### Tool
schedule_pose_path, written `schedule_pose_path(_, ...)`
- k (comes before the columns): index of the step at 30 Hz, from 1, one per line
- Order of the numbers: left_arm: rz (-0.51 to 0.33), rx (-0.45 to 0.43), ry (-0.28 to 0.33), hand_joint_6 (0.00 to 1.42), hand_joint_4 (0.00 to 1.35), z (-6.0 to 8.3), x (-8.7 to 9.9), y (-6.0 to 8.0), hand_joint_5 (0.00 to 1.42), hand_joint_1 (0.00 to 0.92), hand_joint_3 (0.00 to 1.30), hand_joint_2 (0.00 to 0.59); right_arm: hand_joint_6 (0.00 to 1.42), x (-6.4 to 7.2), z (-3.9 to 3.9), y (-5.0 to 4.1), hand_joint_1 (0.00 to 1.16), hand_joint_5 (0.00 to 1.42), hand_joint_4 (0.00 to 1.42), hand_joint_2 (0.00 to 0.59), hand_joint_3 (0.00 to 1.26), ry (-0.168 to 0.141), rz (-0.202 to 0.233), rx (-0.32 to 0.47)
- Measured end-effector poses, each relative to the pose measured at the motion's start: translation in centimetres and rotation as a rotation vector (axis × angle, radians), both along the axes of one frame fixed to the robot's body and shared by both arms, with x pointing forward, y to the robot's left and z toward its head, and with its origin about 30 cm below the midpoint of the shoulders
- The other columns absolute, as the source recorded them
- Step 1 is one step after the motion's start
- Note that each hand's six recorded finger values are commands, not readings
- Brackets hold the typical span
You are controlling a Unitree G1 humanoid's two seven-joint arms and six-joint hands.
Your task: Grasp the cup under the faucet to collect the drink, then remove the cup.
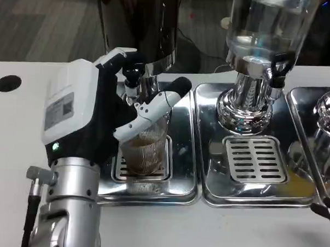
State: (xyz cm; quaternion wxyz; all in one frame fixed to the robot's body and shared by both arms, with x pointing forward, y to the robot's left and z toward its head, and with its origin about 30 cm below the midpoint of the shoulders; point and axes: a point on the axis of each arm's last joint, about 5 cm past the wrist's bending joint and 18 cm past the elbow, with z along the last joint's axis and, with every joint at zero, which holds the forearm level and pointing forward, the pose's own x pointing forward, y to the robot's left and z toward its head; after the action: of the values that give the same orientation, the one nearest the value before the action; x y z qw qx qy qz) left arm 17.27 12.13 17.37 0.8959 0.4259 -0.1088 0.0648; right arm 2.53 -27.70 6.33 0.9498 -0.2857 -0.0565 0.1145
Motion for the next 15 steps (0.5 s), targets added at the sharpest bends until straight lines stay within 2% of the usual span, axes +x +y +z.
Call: schedule_pose_path(15, -0.002, -0.002, 0.000, 0.93, 0.38, 0.00, 0.00, -0.03, 0.96, 0.045, 0.43, 0.062, 0.00, 0.03, 0.00, 0.01, 0.47, 0.00, 0.00, 0.333, 0.12, 0.003, 0.007, -0.001)
